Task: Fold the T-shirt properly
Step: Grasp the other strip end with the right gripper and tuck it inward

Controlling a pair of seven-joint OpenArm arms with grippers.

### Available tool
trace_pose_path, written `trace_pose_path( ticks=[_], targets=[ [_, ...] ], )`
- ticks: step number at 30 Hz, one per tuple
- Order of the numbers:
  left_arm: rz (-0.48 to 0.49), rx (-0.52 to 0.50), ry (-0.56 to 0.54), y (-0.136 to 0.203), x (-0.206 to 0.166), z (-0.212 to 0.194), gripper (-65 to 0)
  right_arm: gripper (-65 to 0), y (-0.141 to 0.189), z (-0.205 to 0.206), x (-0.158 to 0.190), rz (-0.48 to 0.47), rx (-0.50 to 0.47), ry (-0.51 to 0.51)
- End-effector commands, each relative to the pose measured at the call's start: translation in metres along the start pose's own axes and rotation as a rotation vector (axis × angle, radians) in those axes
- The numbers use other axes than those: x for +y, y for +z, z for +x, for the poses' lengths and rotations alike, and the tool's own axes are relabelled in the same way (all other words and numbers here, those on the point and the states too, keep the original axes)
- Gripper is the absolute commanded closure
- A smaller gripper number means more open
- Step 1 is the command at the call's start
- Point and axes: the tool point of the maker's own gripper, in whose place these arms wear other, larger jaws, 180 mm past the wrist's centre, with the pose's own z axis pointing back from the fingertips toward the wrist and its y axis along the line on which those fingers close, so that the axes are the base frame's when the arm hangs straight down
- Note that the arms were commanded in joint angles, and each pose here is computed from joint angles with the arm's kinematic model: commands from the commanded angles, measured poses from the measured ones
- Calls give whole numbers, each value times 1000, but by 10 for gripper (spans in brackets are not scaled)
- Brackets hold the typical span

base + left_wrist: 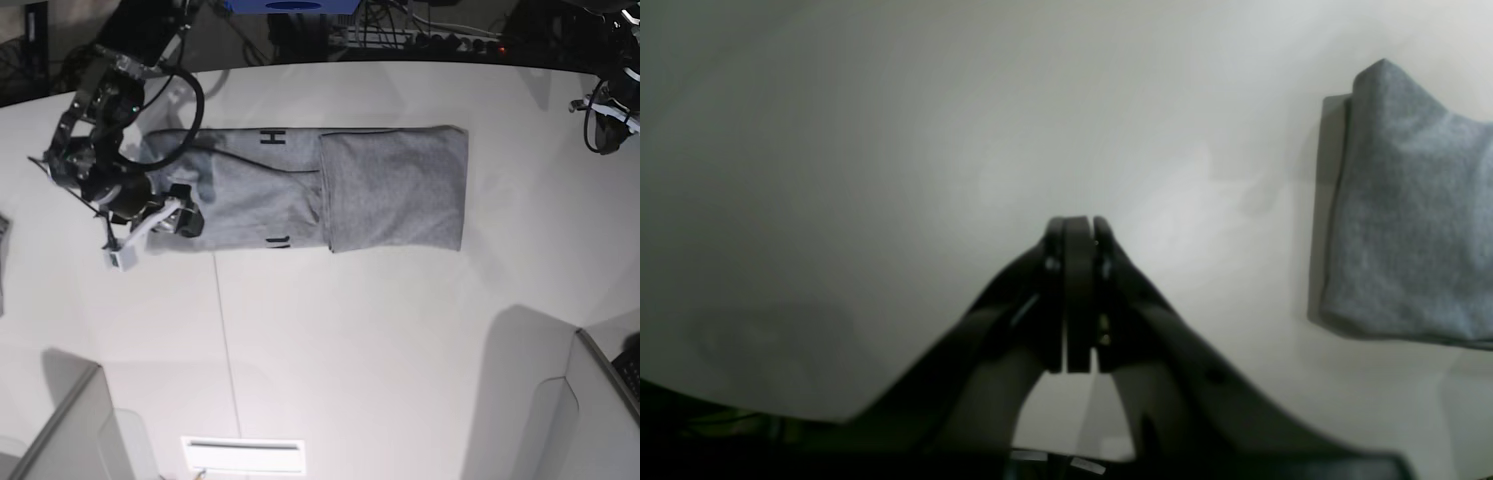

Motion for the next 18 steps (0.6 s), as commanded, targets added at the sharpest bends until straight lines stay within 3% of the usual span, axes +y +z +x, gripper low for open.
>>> trace_pose_path(
  ticks=[1, 5, 9, 14, 18],
  targets=[
    [5, -39, -16, 4, 3, 12, 0, -377, 0, 12, 1, 16, -31, -2],
    [14, -37, -62, 6, 10, 21, 0, -368, -3, 8, -14, -19, -23, -115],
    [52, -7, -99, 2, 20, 21, 0, -369, 3, 18, -41, -60, -84, -229],
    [108, 62, -173, -11, 22, 14, 0, -369, 28, 32, -81, -156, -114, -206],
    [92, 75, -194, -15, 14, 12, 0, -369, 34, 21, -99, -191, -72, -199]
  ],
)
